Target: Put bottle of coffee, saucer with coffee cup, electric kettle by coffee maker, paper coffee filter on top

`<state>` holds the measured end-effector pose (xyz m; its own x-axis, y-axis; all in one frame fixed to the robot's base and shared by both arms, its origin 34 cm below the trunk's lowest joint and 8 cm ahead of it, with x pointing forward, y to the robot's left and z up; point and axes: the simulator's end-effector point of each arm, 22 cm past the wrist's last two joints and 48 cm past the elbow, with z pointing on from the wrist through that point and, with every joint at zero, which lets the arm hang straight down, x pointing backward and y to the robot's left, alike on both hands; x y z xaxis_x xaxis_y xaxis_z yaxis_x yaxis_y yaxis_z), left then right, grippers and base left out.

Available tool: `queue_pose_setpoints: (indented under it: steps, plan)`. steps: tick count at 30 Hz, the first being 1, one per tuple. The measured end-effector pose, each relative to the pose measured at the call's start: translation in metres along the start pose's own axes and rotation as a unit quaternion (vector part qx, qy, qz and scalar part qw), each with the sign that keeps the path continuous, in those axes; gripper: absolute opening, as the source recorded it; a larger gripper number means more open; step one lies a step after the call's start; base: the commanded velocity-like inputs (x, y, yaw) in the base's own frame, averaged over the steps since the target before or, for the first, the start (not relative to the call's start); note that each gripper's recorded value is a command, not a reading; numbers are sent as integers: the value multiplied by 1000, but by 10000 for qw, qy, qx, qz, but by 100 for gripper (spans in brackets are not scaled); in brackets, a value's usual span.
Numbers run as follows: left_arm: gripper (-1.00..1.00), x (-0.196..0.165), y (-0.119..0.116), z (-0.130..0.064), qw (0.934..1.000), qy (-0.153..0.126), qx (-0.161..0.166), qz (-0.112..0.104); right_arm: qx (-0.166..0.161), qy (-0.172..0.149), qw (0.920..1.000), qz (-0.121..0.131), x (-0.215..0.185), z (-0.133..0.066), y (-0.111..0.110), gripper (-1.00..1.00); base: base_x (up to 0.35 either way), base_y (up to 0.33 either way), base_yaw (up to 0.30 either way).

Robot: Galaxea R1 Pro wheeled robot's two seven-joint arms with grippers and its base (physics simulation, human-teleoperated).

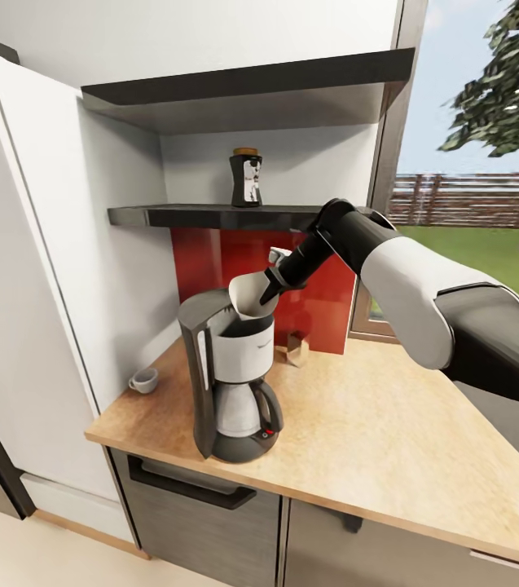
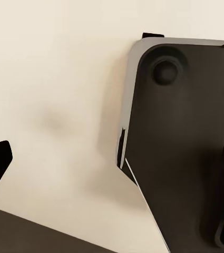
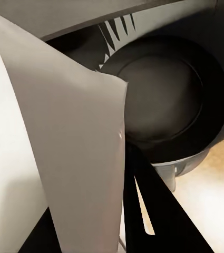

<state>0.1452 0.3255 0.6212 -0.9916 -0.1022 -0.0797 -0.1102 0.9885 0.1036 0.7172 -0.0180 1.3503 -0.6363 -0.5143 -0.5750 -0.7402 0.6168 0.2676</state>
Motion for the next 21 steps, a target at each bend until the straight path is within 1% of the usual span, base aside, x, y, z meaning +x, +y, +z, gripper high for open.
queue_pose_setpoints:
  steps: [9,13,18,21]
  plan:
    - [100,0,0,0,10000,1,0,-3,0,4,10000,5,1,1,0,-100,3,-2,0]
    - [100,0,1,0,10000,12,-6,-4,-43,68,9999,63,8,9,-3,-100,10,0,0]
    - [100,0,1,0,10000,3,-4,-5,-58,85,9999,79,11,12,-3,-100,204,0,0]
    - [100,0,0,0,10000,1,-1,-2,-63,93,9999,86,11,13,-4,-100,68,0,0]
